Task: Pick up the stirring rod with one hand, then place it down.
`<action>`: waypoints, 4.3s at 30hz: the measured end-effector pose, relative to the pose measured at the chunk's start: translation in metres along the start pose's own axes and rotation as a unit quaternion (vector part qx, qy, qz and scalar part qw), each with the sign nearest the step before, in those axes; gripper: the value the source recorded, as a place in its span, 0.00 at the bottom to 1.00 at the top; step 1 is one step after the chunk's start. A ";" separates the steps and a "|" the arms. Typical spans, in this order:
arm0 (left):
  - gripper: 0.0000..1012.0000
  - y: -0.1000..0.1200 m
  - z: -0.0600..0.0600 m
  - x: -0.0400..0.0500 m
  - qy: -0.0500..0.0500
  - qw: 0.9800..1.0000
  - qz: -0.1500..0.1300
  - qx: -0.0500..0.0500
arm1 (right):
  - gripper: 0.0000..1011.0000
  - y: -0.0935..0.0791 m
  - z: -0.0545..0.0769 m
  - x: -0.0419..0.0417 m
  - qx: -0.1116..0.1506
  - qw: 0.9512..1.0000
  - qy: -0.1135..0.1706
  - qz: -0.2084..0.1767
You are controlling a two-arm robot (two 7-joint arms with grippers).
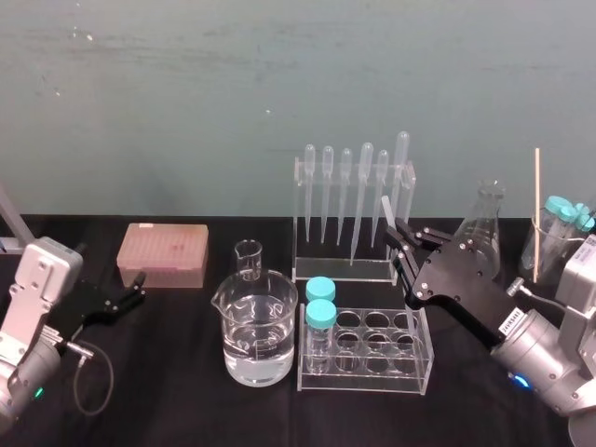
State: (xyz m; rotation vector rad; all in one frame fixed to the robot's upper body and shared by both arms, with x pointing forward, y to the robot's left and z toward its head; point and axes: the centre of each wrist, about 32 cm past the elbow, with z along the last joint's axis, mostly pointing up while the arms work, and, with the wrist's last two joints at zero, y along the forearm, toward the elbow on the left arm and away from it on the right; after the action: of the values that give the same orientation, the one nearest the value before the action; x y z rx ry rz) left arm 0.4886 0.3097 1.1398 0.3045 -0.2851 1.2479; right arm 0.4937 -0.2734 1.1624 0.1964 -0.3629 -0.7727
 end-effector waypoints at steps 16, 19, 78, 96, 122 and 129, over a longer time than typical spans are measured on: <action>0.99 0.000 0.000 0.0000 0.000 1.000 0.000 0.000 | 0.06 0.000 -0.014 0.0027 -0.022 0.999 0.031 -0.008; 0.99 0.000 0.000 0.0000 0.000 1.000 0.000 0.000 | 0.06 0.001 -0.018 0.0043 -0.025 0.999 0.040 -0.008; 0.99 0.000 0.000 0.0000 0.000 1.000 0.000 0.000 | 0.62 0.006 -0.045 0.0121 -0.066 0.992 0.103 0.006; 0.99 0.000 0.000 0.0000 0.000 1.000 0.000 0.000 | 0.99 0.009 -0.039 0.0132 -0.051 0.995 0.090 -0.005; 0.99 0.000 0.000 0.0000 0.000 1.000 0.000 0.000 | 0.99 -0.040 -0.022 0.0121 -0.164 0.956 0.115 -0.214; 0.99 0.000 0.000 0.0000 0.000 1.000 0.000 0.000 | 0.99 -0.039 -0.022 0.0126 -0.159 0.958 0.112 -0.213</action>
State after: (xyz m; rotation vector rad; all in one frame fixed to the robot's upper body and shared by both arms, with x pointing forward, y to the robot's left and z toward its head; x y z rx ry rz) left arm 0.4886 0.3097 1.1398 0.3045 -0.2850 1.2480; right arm 0.4854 -0.3086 1.1339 0.0562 0.0267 -1.2095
